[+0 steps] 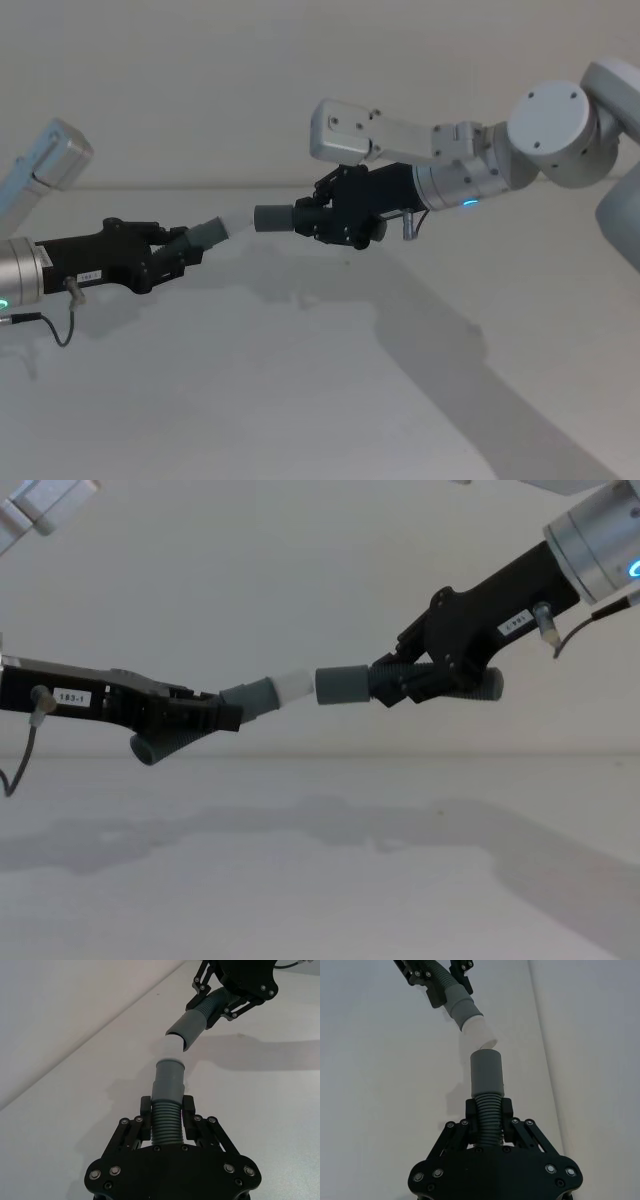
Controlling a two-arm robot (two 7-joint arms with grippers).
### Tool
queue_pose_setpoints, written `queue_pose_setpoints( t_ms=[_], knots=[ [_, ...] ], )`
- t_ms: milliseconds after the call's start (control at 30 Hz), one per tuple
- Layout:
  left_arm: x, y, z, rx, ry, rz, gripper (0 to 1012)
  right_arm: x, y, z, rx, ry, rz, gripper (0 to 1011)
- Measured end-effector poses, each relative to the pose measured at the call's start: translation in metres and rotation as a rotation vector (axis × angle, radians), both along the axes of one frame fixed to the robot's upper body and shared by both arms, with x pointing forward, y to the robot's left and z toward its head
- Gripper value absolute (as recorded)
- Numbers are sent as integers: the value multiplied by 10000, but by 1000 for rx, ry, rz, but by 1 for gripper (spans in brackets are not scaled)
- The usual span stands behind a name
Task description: Use both hands to pick up one end of the pipe from the table, align the ends, and insert them.
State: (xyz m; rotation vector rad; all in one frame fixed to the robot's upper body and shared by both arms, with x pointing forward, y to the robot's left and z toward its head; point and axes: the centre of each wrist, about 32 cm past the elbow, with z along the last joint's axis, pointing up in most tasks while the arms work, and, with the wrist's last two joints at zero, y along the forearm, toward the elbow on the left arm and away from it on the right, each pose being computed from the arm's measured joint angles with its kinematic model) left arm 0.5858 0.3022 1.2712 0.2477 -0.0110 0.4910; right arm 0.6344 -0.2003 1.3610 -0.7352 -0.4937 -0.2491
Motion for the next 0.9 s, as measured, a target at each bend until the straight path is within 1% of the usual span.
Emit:
queue_pose_setpoints(
  t_ms=[900],
  knots=[
    [0, 0, 0, 0, 0, 0, 331, 28, 57, 50, -16, -11, 22, 256]
  ],
)
